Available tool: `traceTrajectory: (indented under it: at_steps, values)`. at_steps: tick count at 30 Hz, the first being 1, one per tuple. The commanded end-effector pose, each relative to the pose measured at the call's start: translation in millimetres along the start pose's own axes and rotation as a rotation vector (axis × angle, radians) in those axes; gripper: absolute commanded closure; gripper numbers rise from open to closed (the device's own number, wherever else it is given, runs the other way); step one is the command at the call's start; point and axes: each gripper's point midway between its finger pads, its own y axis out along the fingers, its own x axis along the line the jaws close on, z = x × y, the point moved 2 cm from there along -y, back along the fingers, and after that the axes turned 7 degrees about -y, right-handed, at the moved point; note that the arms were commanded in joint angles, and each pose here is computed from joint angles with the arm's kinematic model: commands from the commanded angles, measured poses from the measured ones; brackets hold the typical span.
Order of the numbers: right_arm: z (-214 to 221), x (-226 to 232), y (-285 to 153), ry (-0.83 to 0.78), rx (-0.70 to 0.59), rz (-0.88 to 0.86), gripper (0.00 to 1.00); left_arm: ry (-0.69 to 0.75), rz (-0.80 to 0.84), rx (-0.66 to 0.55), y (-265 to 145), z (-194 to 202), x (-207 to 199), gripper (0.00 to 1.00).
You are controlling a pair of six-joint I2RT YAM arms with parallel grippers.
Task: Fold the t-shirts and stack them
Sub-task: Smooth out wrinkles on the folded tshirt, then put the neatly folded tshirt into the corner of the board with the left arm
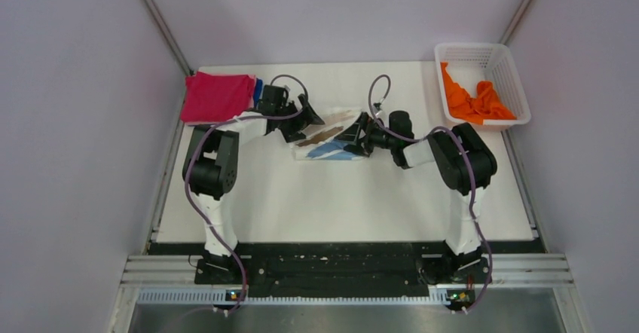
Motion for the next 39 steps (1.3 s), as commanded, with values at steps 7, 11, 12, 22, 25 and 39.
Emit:
traceTrajectory:
  at_steps: [7,11,12,22,25,39]
  values:
    - [-47,38,-30,-0.217,-0.106,0.1,0.01,0.211,0.054,-0.141,-54,-27,-40,0.01]
    - [-63,57,-57,-0.323,-0.205,0.19,0.01,0.274,-0.073,-0.193,-66,-39,-25,0.01]
    - [-62,56,-62,-0.321,-0.219,0.22,0.01,0.274,-0.101,-0.186,-65,-41,-20,0.01]
    - [-37,52,-108,-0.317,-0.297,0.349,0.01,0.279,-0.303,-0.107,-26,-56,20,0.01]
    - [-38,52,-116,-0.331,-0.309,0.391,0.01,0.265,-0.271,-0.053,-12,-48,22,0.01]
    - [-41,48,-127,-0.362,-0.353,0.433,0.01,0.331,-0.413,-0.012,36,-24,29,0.34]
